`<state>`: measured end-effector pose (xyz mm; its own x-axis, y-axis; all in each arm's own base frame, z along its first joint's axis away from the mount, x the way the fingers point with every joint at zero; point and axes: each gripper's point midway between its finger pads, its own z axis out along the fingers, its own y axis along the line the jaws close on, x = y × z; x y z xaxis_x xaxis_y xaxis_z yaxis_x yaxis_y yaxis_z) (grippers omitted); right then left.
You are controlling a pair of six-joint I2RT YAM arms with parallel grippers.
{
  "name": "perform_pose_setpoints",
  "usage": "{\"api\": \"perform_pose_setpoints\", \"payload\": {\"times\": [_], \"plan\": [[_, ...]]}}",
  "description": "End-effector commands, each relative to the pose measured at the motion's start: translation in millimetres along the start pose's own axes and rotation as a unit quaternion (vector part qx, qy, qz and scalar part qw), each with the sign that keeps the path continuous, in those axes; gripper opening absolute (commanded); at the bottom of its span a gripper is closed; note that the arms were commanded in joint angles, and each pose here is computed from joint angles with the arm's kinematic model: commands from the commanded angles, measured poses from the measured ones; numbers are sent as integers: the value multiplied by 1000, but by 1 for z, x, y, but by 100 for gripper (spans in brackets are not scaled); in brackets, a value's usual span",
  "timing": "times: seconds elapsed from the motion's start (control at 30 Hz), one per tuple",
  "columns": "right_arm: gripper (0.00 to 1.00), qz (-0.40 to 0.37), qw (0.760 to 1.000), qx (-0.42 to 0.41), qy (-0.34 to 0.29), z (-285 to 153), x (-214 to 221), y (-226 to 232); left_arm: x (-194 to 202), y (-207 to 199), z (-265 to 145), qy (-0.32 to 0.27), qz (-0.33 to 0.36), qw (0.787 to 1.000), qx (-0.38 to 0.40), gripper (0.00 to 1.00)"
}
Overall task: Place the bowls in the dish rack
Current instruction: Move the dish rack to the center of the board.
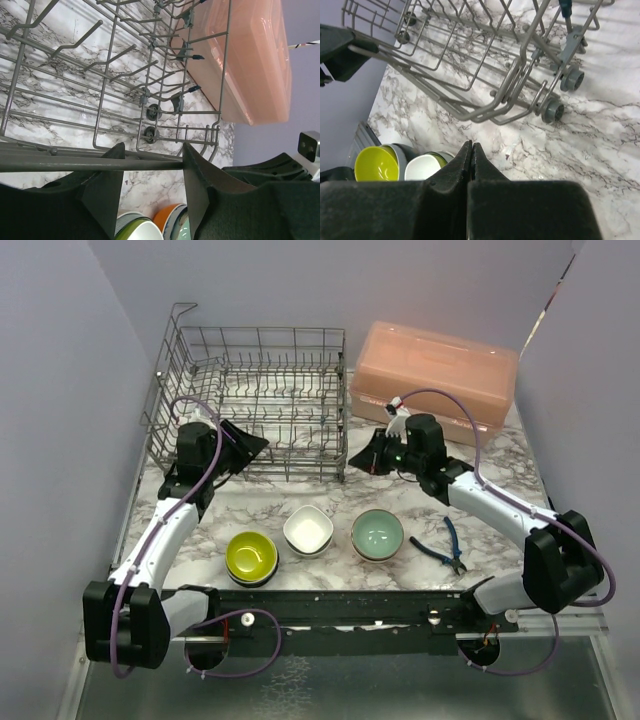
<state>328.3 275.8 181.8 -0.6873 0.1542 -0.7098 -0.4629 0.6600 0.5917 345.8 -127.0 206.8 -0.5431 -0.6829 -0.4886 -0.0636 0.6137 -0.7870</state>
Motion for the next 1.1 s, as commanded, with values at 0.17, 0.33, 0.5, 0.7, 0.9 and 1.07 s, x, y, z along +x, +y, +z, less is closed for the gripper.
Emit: {"api": "perform_pose_setpoints", "payload": {"times": [0.17, 0.33, 0.5, 0.7, 0.9, 1.07], "plan": [[2, 12, 1000, 16, 21, -5, 21, -8, 4, -6, 14, 36, 63, 997, 19, 43], [12, 12, 1000, 12, 17, -7, 17, -5, 14, -3, 10, 48, 53, 997, 22, 47], [17, 4, 1000, 15, 8, -10, 12, -3, 19, 0, -3, 31, 31, 999, 31, 31], [19, -2, 1000, 14, 4, -15, 7, 1, 23, -7, -13, 20, 19, 998, 58, 25], [23, -11, 1000, 19, 9, -24, 11, 1, 38, -13, -18, 56, 15, 995, 84, 63], [34, -12, 999, 28, 19, -32, 20, -2, 39, -24, -32, 53, 6, 993, 106, 92]]}}
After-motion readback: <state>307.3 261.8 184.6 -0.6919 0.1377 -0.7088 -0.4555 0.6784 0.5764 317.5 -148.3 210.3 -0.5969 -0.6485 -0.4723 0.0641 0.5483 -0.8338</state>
